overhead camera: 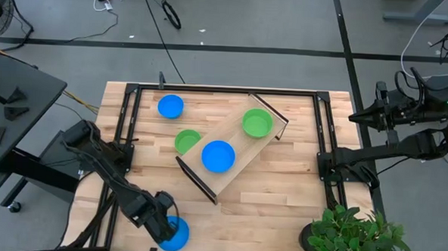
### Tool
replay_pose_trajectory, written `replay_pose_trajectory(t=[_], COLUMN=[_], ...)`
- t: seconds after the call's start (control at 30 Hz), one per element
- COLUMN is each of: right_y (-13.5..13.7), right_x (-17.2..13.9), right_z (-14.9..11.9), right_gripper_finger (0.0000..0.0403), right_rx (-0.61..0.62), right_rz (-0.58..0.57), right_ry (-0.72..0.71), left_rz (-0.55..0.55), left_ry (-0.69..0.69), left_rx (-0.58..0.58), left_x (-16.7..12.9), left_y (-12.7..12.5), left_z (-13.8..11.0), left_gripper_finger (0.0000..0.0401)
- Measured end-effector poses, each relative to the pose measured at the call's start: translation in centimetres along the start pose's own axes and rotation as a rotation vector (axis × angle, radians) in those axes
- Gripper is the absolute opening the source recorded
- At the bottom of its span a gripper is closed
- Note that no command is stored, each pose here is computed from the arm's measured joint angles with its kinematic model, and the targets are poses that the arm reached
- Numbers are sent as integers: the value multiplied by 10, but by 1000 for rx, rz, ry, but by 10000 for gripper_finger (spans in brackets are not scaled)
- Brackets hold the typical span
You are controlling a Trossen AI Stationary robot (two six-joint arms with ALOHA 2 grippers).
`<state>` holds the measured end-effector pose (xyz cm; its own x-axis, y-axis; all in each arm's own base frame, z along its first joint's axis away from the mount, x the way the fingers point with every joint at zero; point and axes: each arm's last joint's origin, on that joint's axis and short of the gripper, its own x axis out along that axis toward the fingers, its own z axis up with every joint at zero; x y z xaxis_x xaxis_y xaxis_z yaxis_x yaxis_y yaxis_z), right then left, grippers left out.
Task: Pick & Place Mini bowls
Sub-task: Stack the bottom blue bowl on top of the blue bowl on the shelf
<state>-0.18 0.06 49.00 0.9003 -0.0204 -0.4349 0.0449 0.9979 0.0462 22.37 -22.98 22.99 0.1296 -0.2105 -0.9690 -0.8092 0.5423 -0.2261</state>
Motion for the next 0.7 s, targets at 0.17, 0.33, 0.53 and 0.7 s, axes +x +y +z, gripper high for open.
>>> replay_pose_trajectory(t=[0.17, 0.33, 0.53, 0.7], right_y=[0, 0, 0, 0], right_x=[0, 0, 0, 0], right_z=[0, 0, 0, 0], right_gripper_finger=[23, 23, 23, 23], right_rx=[0, 0, 0, 0], right_rz=[0, 0, 0, 0], right_ry=[0, 0, 0, 0], left_rz=[-69, -168, -332, -431], left_ry=[-14, -65, -179, -256], left_rx=[2, -3, -47, -59], left_x=[-20, -47, -87, -114], left_y=[4, 10, 21, 33], left_z=[1, 3, 15, 28], left_gripper_finger=[1, 1, 1, 1])
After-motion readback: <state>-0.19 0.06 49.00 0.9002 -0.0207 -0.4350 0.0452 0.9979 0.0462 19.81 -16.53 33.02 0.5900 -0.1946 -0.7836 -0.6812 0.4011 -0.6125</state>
